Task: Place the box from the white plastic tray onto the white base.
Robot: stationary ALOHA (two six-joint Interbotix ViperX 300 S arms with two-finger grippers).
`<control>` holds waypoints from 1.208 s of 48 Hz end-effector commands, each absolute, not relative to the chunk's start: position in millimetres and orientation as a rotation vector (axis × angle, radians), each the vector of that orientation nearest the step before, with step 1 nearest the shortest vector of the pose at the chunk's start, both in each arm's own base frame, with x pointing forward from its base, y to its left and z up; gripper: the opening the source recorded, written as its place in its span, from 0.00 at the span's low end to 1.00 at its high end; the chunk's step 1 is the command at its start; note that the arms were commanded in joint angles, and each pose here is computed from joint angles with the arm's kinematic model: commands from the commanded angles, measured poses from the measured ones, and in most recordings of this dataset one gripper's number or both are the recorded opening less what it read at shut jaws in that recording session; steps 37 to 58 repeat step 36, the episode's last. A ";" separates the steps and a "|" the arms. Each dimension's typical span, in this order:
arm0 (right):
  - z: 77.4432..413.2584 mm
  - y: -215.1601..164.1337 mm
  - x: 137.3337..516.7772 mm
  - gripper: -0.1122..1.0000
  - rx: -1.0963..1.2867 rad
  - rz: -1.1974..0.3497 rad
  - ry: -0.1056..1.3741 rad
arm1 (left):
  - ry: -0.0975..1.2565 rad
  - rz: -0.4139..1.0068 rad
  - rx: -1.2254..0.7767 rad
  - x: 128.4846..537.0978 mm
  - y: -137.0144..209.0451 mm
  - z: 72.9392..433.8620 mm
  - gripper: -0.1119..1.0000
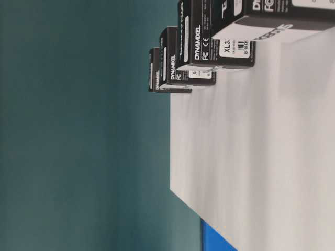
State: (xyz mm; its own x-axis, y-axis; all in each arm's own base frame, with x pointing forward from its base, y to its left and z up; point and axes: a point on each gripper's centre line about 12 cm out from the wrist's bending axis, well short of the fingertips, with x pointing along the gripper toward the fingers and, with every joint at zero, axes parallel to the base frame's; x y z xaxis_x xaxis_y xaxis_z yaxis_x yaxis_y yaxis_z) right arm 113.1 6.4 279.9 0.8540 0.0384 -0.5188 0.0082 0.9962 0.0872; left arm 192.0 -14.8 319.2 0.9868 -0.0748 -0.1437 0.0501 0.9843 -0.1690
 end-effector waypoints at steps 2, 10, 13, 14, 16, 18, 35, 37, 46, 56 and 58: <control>283.3 4.0 111.6 0.99 0.095 -0.002 0.531 | 0.136 -0.064 -0.166 193.5 -14.9 323.5 0.03; 282.7 3.3 111.4 0.99 0.090 -0.007 0.532 | 0.133 -0.065 -0.167 193.8 -14.9 323.8 0.03; 281.5 3.3 111.5 0.99 0.088 -0.006 0.535 | 0.133 -0.065 -0.167 193.8 -14.9 323.8 0.03; 280.9 3.3 111.5 0.99 0.090 -0.007 0.537 | 0.133 -0.065 -0.167 193.8 -14.9 323.8 0.03; 279.8 3.3 111.6 0.99 0.087 -0.007 0.540 | 0.135 -0.064 -0.166 193.8 -14.9 323.6 0.03; 279.3 3.3 111.7 0.99 0.089 -0.007 0.540 | 0.133 -0.065 -0.167 193.8 -14.9 323.8 0.03; 284.0 7.7 114.6 0.99 0.106 0.029 0.488 | 0.109 -0.067 -0.168 194.8 -15.0 326.4 0.03; 284.9 8.5 114.6 0.99 0.110 0.035 0.484 | 0.106 -0.067 -0.168 194.8 -15.0 326.8 0.03; 284.9 8.5 114.6 0.99 0.110 0.035 0.484 | 0.106 -0.067 -0.168 194.8 -15.0 326.8 0.03; 284.9 8.5 114.6 0.99 0.110 0.035 0.484 | 0.106 -0.067 -0.168 194.8 -15.0 326.8 0.03; 284.9 8.5 114.6 0.99 0.110 0.035 0.484 | 0.106 -0.067 -0.168 194.8 -15.0 326.8 0.03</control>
